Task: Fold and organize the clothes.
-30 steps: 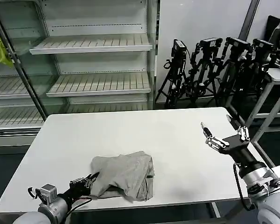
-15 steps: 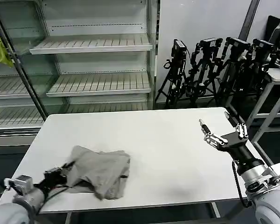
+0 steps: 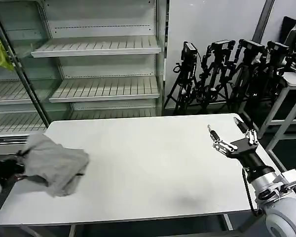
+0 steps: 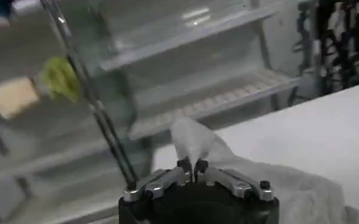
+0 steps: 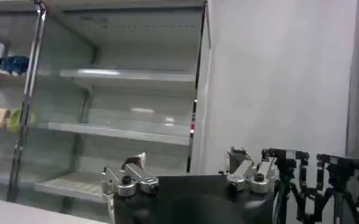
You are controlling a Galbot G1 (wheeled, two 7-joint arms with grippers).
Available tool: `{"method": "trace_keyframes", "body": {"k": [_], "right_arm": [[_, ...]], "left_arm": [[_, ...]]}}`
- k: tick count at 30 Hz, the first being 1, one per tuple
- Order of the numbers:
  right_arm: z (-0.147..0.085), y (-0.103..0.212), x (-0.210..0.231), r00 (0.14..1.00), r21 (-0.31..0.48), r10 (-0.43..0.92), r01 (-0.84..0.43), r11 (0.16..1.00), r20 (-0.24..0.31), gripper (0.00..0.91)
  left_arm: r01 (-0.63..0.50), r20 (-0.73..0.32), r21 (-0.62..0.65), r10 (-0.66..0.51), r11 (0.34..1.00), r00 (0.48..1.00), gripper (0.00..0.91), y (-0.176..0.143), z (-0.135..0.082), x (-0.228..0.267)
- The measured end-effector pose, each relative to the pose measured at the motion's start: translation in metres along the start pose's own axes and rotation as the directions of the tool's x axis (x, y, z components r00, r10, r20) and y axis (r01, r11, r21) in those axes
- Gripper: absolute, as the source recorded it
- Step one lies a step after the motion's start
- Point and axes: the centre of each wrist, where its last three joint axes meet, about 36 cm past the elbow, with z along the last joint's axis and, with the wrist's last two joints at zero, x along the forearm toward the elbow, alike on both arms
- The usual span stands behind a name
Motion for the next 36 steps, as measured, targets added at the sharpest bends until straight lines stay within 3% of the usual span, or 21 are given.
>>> {"method": "trace_keyframes", "body": {"k": [7,14,26,36], "right_arm": [[0.003,-0.001,0.000,1.000,-0.006,0.005,-0.005,1.000,-0.003,0.907],[0.003,0.000,0.002,1.000,-0.011,0.011,-0.012,1.000,-0.006,0.907],[0.000,0.002,0.009,0.999,0.002,0.033,-0.033,0.999,-0.021,0.907],[-0.002,0.006,0.016,0.998,0.010,0.046,-0.046,0.999,-0.039,0.907]], "left_arm": [[0.163,0.065,-0.253,-0.151,0.954,0.986,0.040,0.031,0.006,-0.003],[0.147,0.089,-0.374,-0.122,0.916,0.988,0.040,0.007,0.020,0.000],[-0.153,0.024,-0.163,0.159,0.975,0.987,0.040,-0.113,0.046,-0.003],[-0.313,0.034,0.009,0.312,0.950,0.949,0.040,-0.177,0.037,-0.012]]}}
